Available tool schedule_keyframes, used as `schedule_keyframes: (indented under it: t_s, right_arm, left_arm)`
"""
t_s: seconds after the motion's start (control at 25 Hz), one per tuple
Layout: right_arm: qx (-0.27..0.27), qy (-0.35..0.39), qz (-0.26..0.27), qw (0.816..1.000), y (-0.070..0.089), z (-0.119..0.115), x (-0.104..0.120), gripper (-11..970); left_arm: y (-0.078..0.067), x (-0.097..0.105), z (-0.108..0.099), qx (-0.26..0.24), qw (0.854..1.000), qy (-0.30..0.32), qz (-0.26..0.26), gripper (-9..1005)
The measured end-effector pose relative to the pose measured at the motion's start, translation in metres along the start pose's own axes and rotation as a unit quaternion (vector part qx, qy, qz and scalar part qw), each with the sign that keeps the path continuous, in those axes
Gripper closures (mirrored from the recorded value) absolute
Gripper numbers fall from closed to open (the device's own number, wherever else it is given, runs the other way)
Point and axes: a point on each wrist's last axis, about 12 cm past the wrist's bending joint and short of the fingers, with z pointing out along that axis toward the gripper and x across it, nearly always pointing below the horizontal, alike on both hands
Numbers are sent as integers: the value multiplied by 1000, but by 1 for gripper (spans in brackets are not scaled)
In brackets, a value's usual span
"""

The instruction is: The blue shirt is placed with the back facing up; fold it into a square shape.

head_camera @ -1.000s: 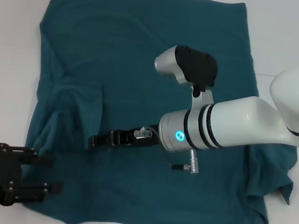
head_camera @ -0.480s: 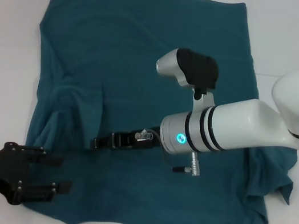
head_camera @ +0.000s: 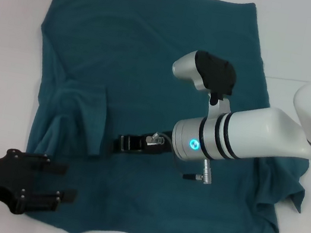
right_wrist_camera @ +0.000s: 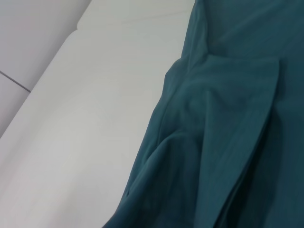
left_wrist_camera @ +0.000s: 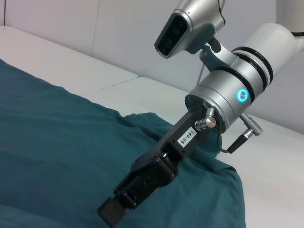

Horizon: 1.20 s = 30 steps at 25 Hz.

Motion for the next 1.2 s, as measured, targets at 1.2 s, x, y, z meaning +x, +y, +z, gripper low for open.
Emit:
schedule_keyframes:
  t_s: [1.2]
  right_arm:
    - [-37, -19, -81, 996, -22, -92, -13, 587]
  left_arm:
    - [18, -9, 24, -46, 997, 5, -60, 361]
